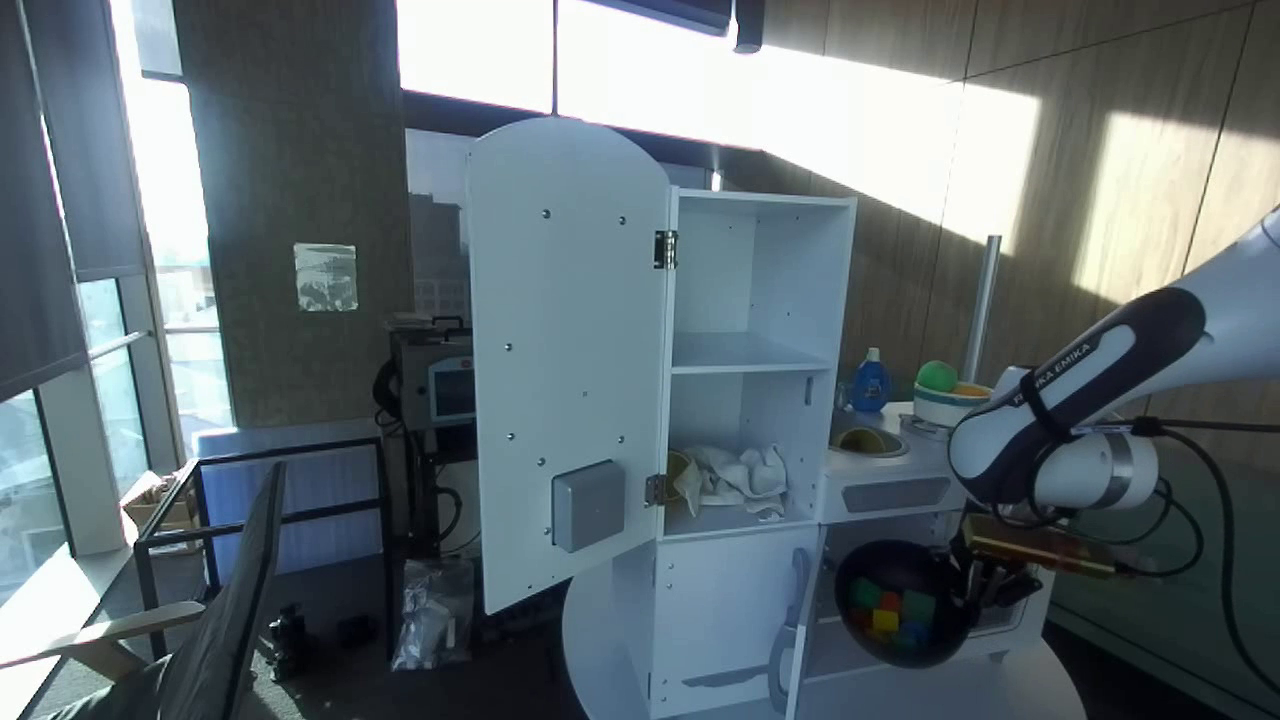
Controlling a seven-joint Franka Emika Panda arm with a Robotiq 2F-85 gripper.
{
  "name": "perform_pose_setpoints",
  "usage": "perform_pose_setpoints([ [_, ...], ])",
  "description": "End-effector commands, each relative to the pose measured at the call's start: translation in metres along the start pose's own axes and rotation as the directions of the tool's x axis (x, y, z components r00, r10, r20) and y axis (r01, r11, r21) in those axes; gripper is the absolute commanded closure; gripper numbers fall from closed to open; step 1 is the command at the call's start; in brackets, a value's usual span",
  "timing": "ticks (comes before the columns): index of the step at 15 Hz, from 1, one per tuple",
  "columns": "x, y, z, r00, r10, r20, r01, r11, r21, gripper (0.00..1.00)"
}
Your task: Open the door of the cabinet under the sink, then put the black bowl in the same cabinet and close the door
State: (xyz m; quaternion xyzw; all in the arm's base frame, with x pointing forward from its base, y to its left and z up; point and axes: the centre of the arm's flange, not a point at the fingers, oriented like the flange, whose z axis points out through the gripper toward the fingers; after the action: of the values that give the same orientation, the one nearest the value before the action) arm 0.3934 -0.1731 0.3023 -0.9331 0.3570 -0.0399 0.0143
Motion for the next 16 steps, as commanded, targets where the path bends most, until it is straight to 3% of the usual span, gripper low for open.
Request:
perform_pose_setpoints([
  [1, 0.017, 0.003, 0.003, 0.993, 0.109, -0.047, -0.109, 0.994, 0.013, 0.95],
  [3, 0.019, 0.005, 0.005, 0.984, 0.178, -0.021, -0.177, 0.984, 0.012, 0.95],
  [5, 0.019, 0.002, 0.003, 0.995, 0.09, 0.048, -0.092, 0.994, 0.054, 0.94],
  [9, 0.033, -0.003, 0.004, 0.998, -0.008, 0.069, 0.004, 0.998, 0.06, 0.94],
  [16, 0.063, -0.01, 0.024, 0.994, 0.087, 0.064, -0.088, 0.996, 0.001, 0.95],
])
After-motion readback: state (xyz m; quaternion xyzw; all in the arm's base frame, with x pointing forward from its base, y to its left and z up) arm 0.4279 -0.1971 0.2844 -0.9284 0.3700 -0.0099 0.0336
